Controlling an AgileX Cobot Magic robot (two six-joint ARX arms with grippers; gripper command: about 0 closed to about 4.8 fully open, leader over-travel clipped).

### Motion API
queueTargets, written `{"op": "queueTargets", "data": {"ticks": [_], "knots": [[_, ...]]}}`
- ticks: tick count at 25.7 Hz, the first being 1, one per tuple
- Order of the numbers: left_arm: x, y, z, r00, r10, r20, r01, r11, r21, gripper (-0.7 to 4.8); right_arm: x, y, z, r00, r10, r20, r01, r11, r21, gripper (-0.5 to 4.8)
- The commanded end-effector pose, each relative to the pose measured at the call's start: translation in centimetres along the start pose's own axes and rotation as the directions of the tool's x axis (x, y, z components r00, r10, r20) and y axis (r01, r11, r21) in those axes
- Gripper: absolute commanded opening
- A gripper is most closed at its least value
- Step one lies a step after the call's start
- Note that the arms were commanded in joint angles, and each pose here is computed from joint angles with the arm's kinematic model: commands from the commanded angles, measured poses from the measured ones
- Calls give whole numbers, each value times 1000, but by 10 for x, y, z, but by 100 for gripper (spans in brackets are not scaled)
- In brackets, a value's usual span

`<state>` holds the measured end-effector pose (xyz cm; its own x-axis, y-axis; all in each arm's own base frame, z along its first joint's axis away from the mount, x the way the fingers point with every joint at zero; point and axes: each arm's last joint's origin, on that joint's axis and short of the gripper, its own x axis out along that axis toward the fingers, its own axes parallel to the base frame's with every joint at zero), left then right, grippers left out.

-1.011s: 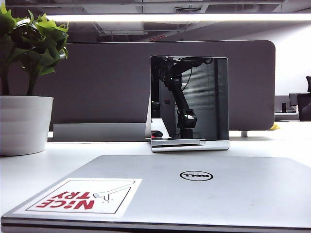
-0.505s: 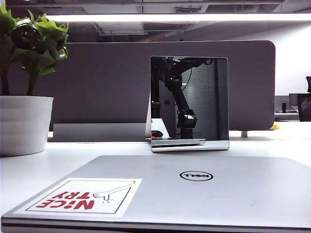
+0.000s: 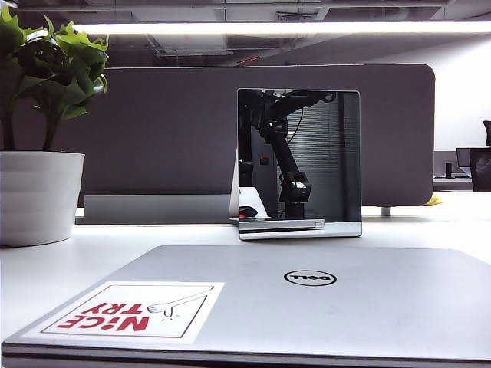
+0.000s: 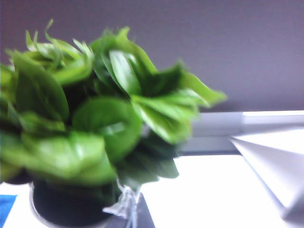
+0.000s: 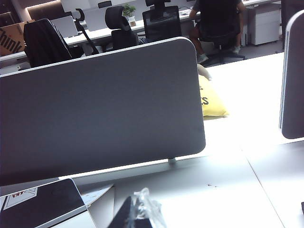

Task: Close the laptop lid.

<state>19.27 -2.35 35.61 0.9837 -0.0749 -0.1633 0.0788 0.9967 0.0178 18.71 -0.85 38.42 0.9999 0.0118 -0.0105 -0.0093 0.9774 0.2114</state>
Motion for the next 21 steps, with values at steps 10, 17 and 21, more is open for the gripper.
{"op": "queueTargets", "data": {"ticks": [10,17,21], "knots": [[-40,12,-127,971,73,228,-36,986,-161,-3,-1,1,3,1000,2,17,-2,1000,-4,-4],[-50,11,-168,970,79,230,-39,984,-175,-3,-1,1,3,1000,2,17,-2,1000,-4,-4],[-53,13,-184,965,97,245,-50,980,-192,-3,-1,1,3,1000,2,17,-2,1000,-5,-4]]}}
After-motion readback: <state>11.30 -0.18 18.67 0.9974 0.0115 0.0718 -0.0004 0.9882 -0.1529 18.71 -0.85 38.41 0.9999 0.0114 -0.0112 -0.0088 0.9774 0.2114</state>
